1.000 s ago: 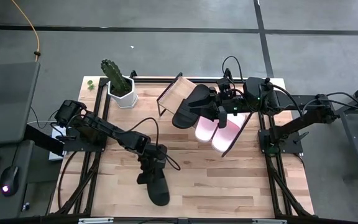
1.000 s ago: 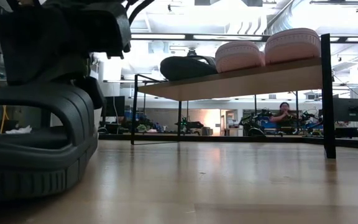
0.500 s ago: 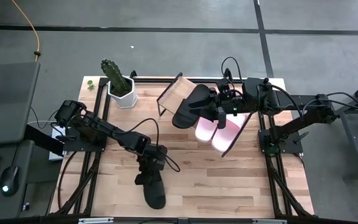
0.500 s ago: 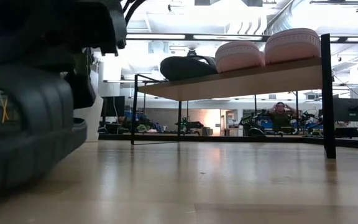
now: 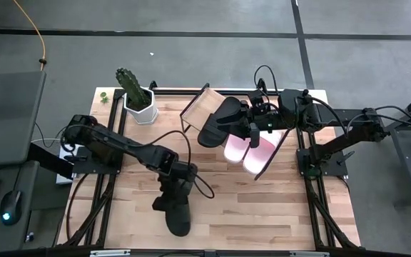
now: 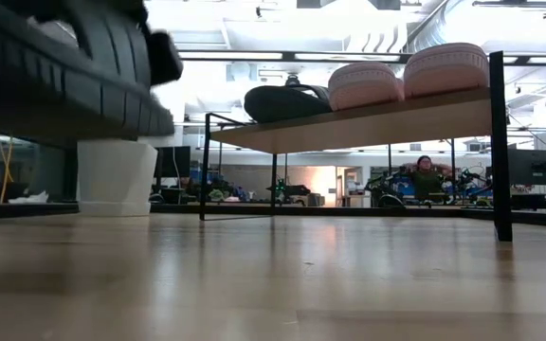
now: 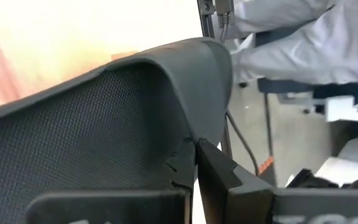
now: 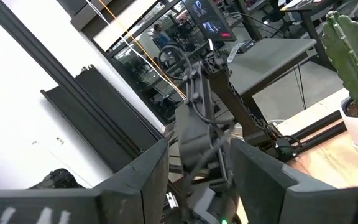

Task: Pick and place slides into the shelf
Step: Put the black slipper on the shelf

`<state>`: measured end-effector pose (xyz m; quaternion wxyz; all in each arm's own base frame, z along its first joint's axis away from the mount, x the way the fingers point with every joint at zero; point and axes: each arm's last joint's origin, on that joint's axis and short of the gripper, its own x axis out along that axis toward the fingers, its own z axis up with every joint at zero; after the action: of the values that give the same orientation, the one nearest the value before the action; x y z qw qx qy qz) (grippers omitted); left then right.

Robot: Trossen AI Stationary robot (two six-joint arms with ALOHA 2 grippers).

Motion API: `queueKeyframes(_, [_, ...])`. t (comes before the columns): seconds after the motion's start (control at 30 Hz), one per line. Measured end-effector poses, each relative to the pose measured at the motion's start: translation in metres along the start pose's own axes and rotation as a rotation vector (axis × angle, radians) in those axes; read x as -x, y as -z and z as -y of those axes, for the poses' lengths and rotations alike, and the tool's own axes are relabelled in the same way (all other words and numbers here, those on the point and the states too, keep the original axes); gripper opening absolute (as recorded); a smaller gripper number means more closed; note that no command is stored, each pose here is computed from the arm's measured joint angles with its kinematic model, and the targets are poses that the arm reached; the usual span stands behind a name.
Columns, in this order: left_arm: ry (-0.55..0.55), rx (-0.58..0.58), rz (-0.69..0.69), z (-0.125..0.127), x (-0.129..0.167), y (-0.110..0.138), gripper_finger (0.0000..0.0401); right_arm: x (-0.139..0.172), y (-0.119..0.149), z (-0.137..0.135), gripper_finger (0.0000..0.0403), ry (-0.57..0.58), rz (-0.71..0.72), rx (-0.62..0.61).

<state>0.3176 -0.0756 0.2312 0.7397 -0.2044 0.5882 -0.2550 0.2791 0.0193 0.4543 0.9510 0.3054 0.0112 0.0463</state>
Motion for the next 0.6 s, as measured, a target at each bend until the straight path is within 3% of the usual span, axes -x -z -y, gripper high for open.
queueKeyframes(0.4, [-0.175, -0.125, -0.032, 0.045, 0.064, -0.016, 0.0000, 0.000, 0.000, 0.000, 0.0161, 0.000, -0.001, 0.001])
queueKeyframes(0.6, [-0.228, -0.147, -0.040, 0.054, 0.087, -0.017, 0.0000, 0.000, 0.000, 0.000, 0.0161, 0.000, -0.001, 0.000])
